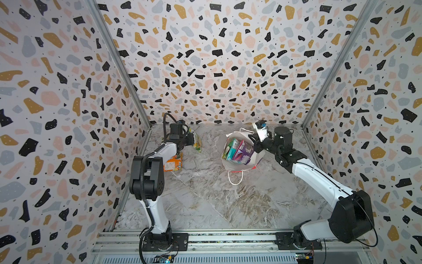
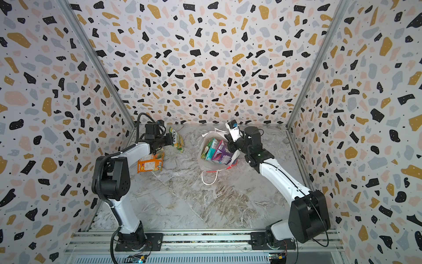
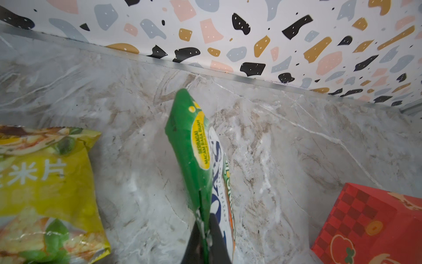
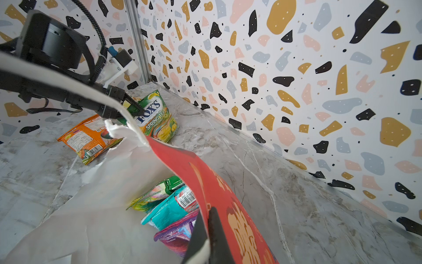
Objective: Take the snacks out of the paper bag
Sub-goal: Place the snack at the top-left of the table.
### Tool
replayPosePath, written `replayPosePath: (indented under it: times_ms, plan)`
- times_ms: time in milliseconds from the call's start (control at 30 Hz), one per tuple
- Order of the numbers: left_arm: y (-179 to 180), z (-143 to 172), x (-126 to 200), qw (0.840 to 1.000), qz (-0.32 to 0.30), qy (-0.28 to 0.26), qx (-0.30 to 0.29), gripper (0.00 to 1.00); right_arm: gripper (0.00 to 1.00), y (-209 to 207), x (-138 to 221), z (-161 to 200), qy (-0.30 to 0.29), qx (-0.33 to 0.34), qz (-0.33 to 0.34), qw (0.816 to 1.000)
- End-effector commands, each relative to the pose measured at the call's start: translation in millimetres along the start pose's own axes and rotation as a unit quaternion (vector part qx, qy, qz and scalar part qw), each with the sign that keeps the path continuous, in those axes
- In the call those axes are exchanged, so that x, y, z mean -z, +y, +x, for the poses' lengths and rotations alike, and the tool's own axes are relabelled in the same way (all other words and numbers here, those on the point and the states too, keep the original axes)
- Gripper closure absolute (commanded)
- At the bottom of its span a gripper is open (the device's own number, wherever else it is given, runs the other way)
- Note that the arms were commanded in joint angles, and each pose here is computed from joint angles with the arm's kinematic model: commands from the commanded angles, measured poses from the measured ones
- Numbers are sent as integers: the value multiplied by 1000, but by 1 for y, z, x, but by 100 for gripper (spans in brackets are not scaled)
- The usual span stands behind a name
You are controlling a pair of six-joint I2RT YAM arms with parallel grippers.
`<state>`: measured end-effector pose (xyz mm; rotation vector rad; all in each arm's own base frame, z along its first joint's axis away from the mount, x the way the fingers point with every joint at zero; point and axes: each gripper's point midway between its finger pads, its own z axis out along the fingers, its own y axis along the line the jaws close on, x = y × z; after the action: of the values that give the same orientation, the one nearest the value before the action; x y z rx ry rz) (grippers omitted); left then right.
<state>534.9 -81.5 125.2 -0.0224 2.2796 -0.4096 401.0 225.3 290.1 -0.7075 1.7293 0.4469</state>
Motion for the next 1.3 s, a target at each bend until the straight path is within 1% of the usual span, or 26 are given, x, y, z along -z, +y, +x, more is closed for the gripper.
replayPosePath:
  times_ms: [0,100,233,267,433,500,600,733,867,933,1033,1167,1267]
  plan:
    - [11,5,-8,998,-19,43,-47,100,100,-5,6,-17,-22,7,10,1000]
    - [23,10,-16,994,-45,71,-74,100,100,-5,5,-16,-21,7,9,1000]
    - [34,12,-21,986,-68,98,-119,95,100,-4,5,-16,-21,7,8,1000]
    - [37,13,-22,983,-76,105,-131,95,100,-5,4,-15,-20,6,8,1000]
    - [44,23,-24,969,-80,143,-185,94,100,-5,4,-15,-19,6,10,1000]
    - [50,26,-24,966,-92,151,-191,95,100,-5,4,-16,-21,7,9,1000]
    - [48,29,-27,962,-80,155,-210,96,100,-5,4,-16,-21,7,9,1000]
    - [52,30,-31,956,-86,166,-225,95,100,-4,3,-14,-19,7,7,1000]
    - [59,30,-34,947,-95,178,-252,95,100,-5,4,-15,-20,7,8,1000]
    - [63,30,-35,943,-106,185,-255,95,100,-4,4,-15,-19,7,8,1000]
    - [66,30,-38,937,-106,193,-270,94,100,-5,3,-15,-20,7,8,1000]
    - [72,25,-37,933,-126,199,-271,90,100,-4,2,-14,-18,7,5,1000]
    - [79,21,-35,930,-147,198,-272,80,100,-4,4,-15,-20,8,7,1000]
